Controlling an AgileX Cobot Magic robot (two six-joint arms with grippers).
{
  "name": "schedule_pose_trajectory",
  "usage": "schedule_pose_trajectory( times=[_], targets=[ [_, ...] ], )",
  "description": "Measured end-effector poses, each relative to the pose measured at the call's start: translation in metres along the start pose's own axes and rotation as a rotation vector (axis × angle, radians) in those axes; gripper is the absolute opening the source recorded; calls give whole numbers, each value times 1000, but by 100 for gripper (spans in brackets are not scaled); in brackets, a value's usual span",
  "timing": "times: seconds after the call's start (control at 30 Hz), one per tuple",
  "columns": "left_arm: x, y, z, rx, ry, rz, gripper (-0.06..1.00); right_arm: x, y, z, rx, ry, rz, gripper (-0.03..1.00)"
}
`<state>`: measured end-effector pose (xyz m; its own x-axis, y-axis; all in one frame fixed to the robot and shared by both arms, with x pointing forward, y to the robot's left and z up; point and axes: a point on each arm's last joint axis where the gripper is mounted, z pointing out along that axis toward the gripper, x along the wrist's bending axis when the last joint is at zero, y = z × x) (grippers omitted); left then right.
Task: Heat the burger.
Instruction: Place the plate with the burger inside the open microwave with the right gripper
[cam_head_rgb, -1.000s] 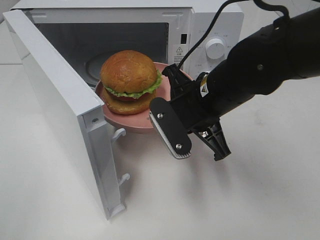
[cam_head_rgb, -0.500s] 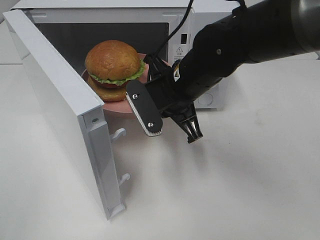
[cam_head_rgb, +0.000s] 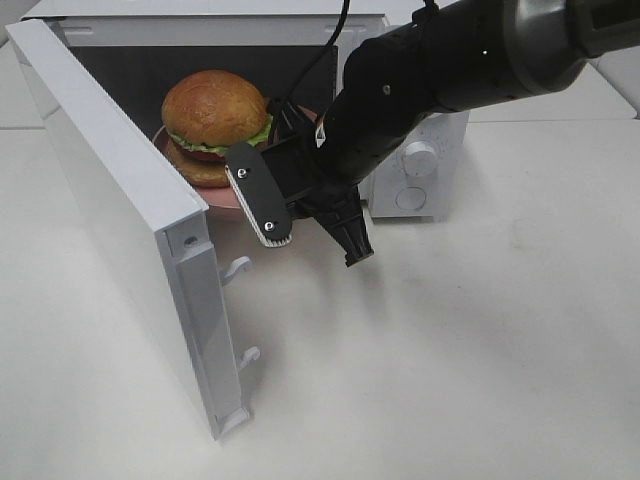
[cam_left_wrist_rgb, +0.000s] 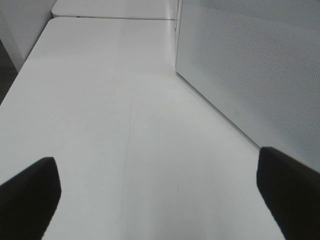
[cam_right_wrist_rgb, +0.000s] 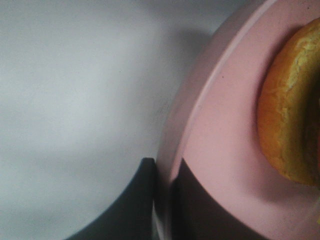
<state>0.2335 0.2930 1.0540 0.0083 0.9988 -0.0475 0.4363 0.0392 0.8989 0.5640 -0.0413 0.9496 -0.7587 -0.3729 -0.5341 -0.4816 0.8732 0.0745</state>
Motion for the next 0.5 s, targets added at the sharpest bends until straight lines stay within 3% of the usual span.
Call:
schedule_pose_trajectory(
  times=[0.5],
  targets=[
    [0, 0, 0, 0, 0, 0, 99, -29, 1, 18, 45, -45, 96, 6]
  ],
)
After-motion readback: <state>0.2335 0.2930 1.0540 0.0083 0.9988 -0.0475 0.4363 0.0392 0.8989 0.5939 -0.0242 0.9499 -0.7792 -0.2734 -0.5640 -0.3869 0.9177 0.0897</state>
